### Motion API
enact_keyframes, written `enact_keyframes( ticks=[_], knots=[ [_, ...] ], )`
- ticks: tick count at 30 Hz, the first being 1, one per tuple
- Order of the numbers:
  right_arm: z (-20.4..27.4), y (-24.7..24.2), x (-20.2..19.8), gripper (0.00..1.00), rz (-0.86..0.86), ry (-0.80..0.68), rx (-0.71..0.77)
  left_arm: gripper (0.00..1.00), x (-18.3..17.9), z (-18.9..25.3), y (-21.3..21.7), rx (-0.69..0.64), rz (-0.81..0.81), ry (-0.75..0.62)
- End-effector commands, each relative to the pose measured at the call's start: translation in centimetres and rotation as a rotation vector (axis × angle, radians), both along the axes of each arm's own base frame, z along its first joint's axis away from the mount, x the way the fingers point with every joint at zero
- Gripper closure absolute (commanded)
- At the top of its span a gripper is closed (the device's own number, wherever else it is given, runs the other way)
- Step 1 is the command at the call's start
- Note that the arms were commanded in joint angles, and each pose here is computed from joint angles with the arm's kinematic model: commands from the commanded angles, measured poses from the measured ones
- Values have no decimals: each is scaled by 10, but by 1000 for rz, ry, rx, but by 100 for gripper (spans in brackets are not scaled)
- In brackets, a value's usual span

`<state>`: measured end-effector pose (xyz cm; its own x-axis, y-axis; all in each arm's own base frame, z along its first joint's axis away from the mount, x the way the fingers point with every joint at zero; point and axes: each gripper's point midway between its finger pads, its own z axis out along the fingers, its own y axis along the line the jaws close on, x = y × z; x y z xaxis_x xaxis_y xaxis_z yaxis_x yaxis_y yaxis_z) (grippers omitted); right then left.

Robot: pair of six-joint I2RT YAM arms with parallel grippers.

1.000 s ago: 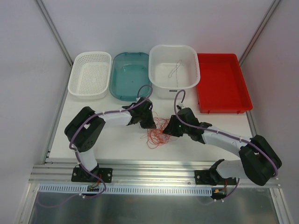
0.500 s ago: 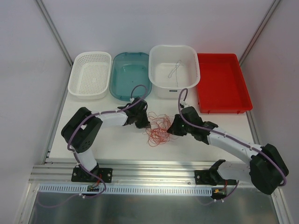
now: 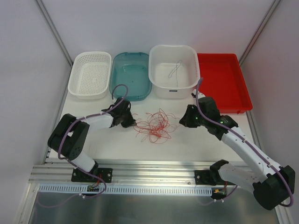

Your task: Untangle the cables

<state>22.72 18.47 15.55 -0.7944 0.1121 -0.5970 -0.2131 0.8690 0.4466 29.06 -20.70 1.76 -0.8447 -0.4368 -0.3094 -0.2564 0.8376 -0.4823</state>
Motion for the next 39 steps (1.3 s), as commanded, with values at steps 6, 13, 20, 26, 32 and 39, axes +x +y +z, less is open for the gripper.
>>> enact_keyframes(
  ticks=[6,13,20,26,32,39],
  knots=[
    [5,3,-11,99,145,15,-34,100,-10,1,49,102,77,-43],
    [47,-33,3,99,51,-120,-117,100,-21,-6,89,148,170,-13],
    [156,-91,2,99,-101,-384,-203,100,-23,-4,117,171,262,-18],
    [251,-107,-13,99,-211,-662,-81,100,-24,1,127,199,300,-29],
    [262,-53,-25,99,53,-658,93,100,-20,22,120,159,258,-92],
    [197,9,-14,99,284,-387,248,82,-14,81,88,23,70,-258]
  ],
)
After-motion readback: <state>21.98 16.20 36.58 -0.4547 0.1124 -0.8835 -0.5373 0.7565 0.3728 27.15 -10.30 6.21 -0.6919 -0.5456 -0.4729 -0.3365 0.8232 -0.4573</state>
